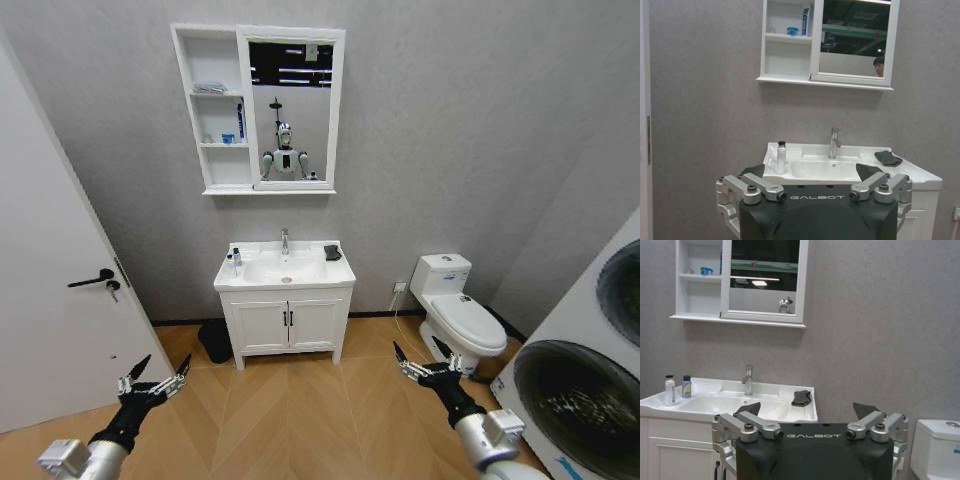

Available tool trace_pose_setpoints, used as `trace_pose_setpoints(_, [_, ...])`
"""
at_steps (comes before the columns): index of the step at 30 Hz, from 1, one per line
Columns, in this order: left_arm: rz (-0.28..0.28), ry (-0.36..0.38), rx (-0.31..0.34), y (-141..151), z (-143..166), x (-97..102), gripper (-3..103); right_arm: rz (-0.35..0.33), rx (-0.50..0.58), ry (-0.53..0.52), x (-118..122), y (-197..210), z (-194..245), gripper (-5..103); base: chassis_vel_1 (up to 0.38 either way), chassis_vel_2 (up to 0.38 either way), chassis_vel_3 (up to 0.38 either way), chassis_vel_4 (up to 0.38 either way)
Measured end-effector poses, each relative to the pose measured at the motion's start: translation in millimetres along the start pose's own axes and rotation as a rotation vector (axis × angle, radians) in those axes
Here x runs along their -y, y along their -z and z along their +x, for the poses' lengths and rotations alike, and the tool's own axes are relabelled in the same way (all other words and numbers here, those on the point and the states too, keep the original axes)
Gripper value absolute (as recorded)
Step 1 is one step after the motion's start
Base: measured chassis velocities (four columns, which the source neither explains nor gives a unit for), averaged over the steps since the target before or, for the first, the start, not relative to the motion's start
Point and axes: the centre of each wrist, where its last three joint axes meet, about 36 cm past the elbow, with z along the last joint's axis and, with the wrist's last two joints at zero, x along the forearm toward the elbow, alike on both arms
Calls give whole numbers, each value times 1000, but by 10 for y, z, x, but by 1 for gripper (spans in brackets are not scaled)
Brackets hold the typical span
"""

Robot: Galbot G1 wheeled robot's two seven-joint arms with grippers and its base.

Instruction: Move facial cleanser and shampoo from washbasin to cabinet, then wipe washbasin with towel.

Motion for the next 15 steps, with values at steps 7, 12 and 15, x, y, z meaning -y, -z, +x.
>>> trace_pose_setpoints(7, [18,-6,13,-8,24,10,100,2,-2,3,4,-35,37,100,-176,185,192,-182])
trace_pose_setpoints(12, [15,-3,15,-20,27,21,100,3,-3,3,14,-43,47,100,-184,190,191,-181])
trace_pose_setpoints(15, [7,6,16,-15,18,26,100,3,-5,3,18,-52,54,100,-190,187,186,-181])
